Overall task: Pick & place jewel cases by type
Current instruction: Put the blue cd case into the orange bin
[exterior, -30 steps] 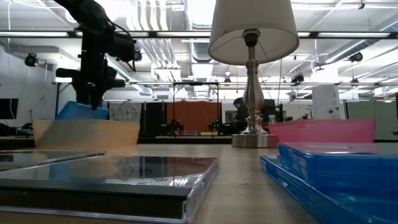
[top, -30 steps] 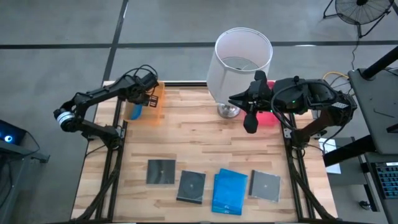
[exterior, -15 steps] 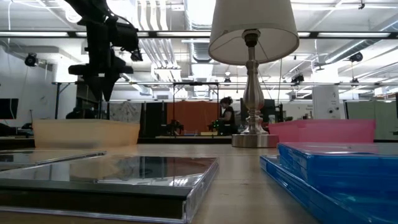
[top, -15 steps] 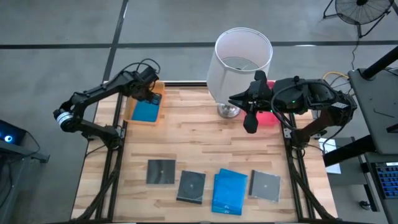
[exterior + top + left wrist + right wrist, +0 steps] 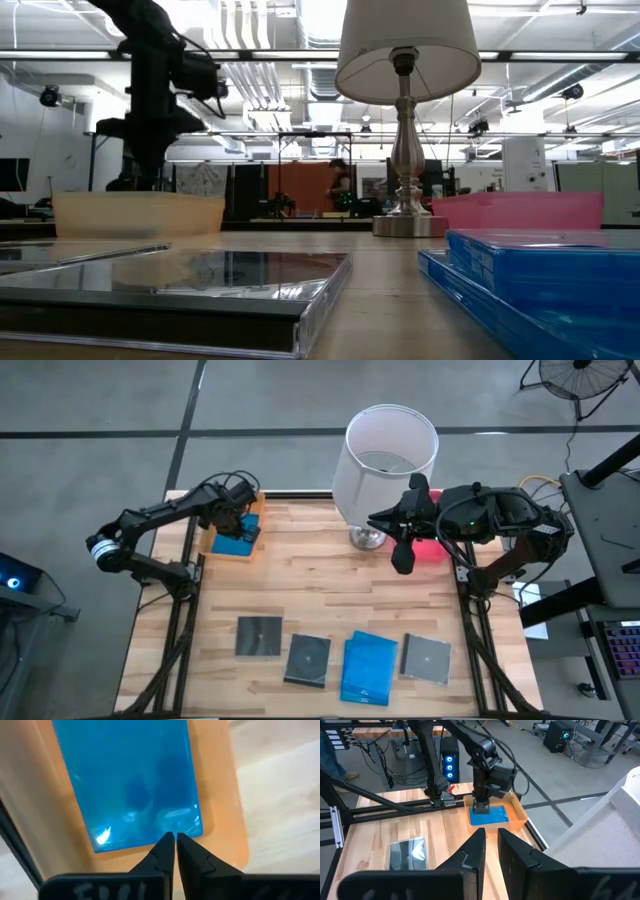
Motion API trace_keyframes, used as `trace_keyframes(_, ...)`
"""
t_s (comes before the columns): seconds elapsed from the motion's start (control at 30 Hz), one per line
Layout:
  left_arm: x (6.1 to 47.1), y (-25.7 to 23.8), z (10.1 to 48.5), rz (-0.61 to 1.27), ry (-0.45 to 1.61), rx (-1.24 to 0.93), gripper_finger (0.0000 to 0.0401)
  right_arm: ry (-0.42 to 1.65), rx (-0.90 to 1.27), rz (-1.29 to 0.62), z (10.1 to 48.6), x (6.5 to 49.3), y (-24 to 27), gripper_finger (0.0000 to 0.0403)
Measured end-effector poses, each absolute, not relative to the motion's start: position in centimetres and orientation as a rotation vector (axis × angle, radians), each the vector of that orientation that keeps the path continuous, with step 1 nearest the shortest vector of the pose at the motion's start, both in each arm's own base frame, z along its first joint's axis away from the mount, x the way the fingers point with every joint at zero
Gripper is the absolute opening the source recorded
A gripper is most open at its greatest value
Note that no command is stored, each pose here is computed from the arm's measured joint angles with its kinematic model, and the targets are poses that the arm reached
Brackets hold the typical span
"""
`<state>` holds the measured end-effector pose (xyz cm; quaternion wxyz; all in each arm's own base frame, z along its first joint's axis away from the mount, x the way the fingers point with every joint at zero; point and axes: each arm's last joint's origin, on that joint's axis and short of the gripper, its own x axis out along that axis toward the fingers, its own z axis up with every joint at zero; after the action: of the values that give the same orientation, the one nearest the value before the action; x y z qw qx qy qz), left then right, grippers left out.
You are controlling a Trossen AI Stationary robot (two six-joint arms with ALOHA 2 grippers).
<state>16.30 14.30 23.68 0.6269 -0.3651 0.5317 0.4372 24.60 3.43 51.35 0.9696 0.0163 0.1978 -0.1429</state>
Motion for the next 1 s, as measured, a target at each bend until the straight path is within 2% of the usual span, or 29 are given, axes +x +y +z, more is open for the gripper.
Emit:
trace_keyframes(0.23,16.5,13.5,20.8,0.915,1.206,-0.893,0.0000,0.399,0.037,-0.292,51.3,24.7,3.4,0.0043)
trace_keyframes(1.0,15.7,12.7,16.0,0.941,1.115,-0.988,0.0000,0.398,0.040,-0.304,51.3,24.7,3.1,0.0043)
